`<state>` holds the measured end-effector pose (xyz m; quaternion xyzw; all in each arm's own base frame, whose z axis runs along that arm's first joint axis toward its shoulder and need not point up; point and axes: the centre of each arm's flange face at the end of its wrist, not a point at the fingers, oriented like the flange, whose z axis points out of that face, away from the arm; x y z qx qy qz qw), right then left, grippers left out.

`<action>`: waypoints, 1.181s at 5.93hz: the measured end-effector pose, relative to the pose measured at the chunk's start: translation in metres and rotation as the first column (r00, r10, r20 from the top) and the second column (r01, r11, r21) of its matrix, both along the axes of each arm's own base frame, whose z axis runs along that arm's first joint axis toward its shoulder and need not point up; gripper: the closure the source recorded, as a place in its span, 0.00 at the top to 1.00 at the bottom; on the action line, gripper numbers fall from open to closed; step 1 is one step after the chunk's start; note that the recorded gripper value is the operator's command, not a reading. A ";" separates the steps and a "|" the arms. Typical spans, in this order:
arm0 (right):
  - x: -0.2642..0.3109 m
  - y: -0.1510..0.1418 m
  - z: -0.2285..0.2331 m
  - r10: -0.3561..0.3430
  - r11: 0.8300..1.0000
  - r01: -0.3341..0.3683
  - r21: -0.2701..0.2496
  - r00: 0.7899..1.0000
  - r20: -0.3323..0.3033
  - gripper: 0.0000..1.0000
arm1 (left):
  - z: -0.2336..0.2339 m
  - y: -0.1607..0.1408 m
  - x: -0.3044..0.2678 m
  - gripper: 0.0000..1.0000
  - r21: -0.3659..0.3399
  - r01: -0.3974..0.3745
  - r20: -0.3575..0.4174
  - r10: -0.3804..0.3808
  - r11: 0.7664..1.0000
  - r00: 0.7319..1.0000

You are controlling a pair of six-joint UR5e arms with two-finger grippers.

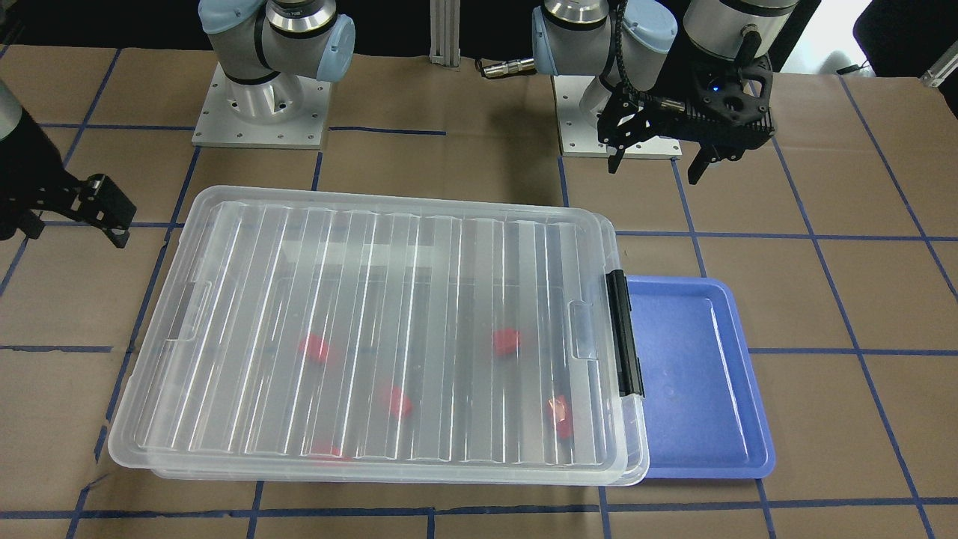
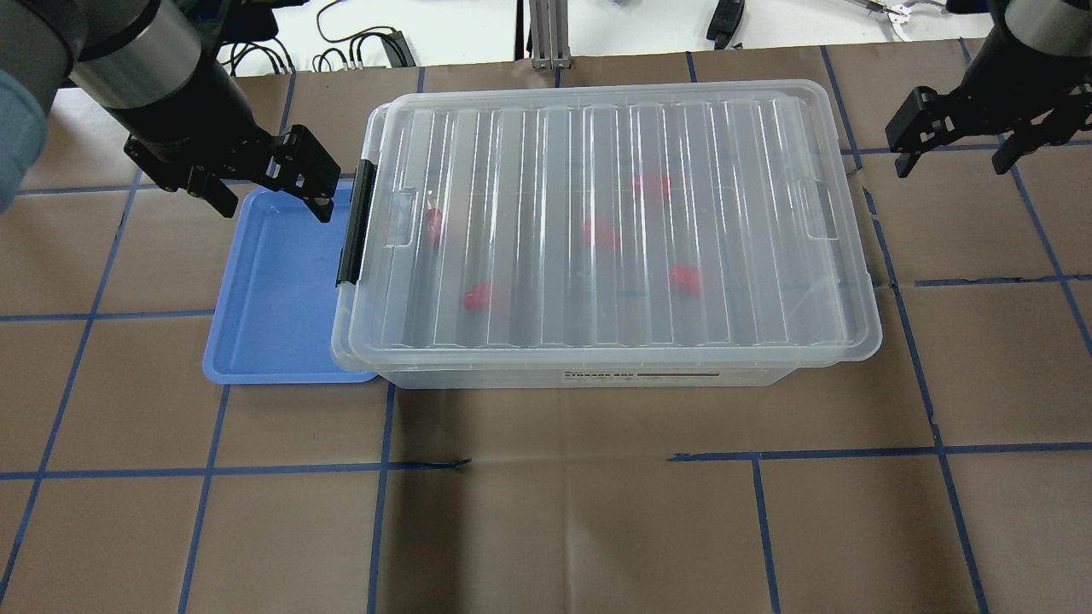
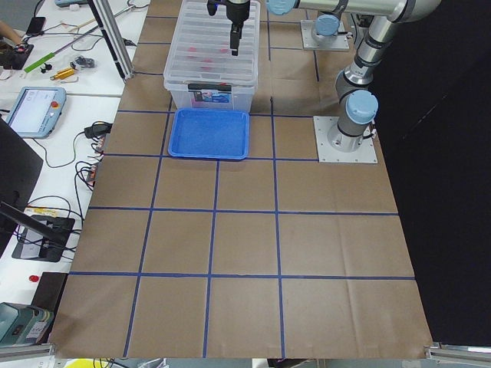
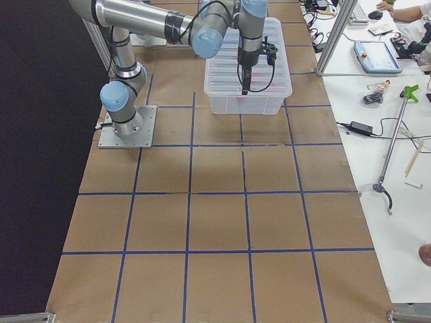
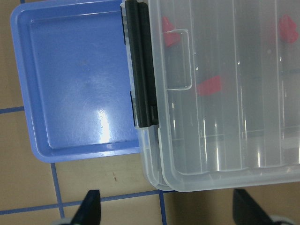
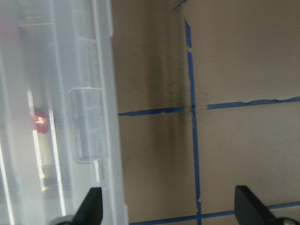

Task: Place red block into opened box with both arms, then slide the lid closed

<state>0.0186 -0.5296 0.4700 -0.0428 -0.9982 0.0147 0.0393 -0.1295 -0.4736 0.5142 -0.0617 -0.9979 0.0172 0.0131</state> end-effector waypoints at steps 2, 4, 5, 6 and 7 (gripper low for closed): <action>0.097 0.015 0.037 -0.052 0.998 0.054 -0.028 0.997 0.058 1.00 | -0.002 0.000 0.000 0.98 0.005 0.002 0.000 -0.002 1.000 1.000; 0.117 0.019 0.048 -0.026 1.000 0.025 0.016 0.996 0.086 1.00 | -0.003 0.000 0.000 0.98 0.006 0.002 0.000 -0.002 1.000 1.000; 0.116 0.019 0.047 0.009 1.000 -0.011 0.023 0.996 0.086 1.00 | -0.002 0.000 0.000 0.98 0.003 -0.001 -0.001 0.001 1.000 1.000; 0.117 0.019 0.046 0.022 0.999 -0.024 0.026 0.996 0.086 1.00 | -0.001 0.000 0.000 0.98 -0.002 -0.006 -0.003 0.006 1.000 1.000; 0.117 0.020 0.045 0.026 0.999 -0.029 0.029 0.996 0.086 1.00 | 0.000 0.000 -0.001 0.98 -0.004 -0.010 -0.006 0.010 1.000 1.000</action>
